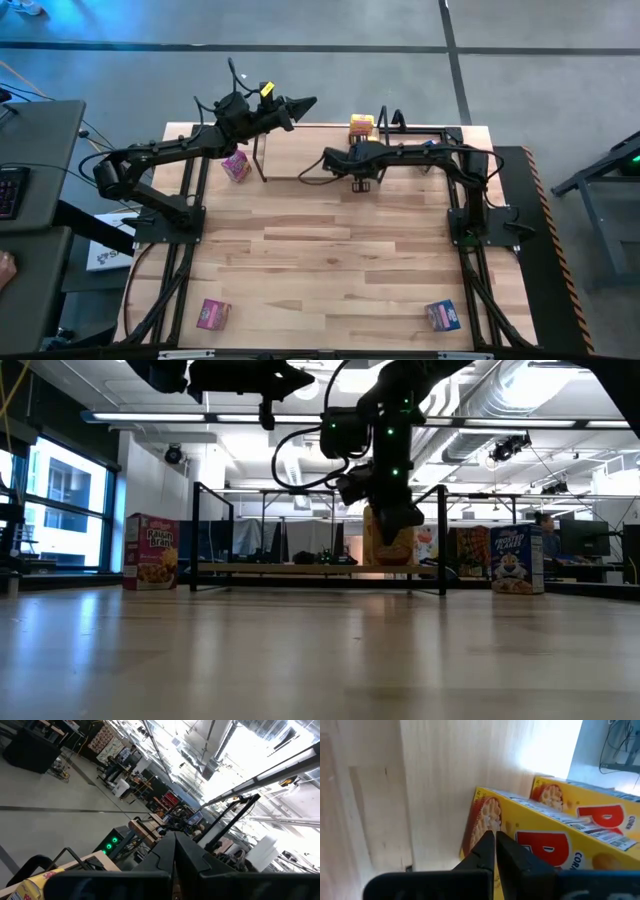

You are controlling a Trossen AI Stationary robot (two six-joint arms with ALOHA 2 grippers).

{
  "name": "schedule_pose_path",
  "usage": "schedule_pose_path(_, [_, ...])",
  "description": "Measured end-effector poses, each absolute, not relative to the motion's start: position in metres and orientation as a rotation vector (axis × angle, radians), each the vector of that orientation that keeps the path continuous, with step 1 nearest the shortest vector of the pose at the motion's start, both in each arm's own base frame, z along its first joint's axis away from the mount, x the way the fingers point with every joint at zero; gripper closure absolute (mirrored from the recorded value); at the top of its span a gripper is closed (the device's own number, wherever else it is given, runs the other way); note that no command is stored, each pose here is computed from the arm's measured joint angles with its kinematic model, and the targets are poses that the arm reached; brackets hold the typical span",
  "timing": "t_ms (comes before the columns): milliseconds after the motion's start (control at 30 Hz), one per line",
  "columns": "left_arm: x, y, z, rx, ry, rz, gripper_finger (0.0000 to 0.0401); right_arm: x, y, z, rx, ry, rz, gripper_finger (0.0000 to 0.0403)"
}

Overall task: Stack cereal on shelf
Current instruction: Put the yellow cereal box on the shelf aligned with the other yellow cereal box, then put the top right blue cereal box on the shelf

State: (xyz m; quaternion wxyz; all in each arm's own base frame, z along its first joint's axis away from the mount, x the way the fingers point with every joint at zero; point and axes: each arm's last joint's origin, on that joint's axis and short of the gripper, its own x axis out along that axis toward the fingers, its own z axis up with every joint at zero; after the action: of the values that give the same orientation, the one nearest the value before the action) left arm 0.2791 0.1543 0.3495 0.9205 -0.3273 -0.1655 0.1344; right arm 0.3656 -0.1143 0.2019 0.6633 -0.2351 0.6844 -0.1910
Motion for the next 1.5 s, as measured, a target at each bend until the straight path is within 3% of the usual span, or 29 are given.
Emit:
schedule_pose_path(467, [0.279, 0.154, 0.349, -0.673, -0.342, 0.281, 0.0401, 0.354, -0.103, 0.199, -0.469, 1.671, -0.303, 0.0403])
schedule_pose_path(967, [0.279, 0.155, 0.349, -0.674, -0.347, 0.296, 0.0401, 0.342, -0.138, 0.2, -0.401, 1.698, -0.45, 0.0403])
schedule_pose_path(1500, [0.276, 0.16, 0.349, -0.671, -0.353, 0.315, 0.0401, 0.351, -0.132, 0.2, -0.387, 1.626, -0.427, 0.0403])
